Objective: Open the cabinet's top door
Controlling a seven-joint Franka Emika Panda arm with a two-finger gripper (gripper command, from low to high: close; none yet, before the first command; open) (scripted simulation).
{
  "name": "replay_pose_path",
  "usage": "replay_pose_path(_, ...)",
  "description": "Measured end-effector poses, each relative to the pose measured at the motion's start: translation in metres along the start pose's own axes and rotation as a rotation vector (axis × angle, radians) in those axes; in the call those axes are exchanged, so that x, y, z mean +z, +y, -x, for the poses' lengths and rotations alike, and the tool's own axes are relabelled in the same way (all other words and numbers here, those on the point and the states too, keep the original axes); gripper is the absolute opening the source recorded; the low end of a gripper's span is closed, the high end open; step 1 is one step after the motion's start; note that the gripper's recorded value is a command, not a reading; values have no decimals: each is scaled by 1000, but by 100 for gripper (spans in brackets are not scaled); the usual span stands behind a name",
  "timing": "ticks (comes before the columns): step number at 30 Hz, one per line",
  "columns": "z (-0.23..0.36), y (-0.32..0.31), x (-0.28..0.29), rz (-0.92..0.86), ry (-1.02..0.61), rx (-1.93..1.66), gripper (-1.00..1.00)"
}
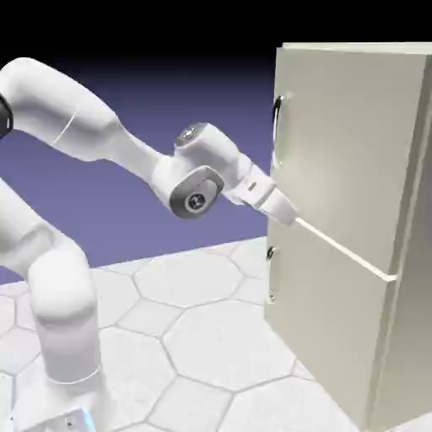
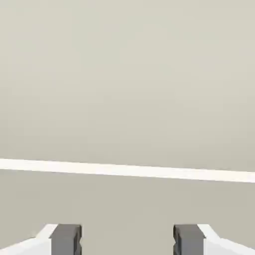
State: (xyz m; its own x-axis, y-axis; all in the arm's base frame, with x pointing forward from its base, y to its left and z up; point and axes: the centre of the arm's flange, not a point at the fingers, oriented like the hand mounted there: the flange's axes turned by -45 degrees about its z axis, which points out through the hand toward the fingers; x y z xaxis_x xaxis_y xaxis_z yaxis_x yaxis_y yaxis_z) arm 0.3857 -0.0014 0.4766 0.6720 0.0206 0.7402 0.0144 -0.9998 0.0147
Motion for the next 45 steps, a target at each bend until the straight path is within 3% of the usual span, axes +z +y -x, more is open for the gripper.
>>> replay_pose_path(25,-40,-7,-117,23,367,151,0)
replay_pose_path(45,-29,-75,-109,38,666,76,0)
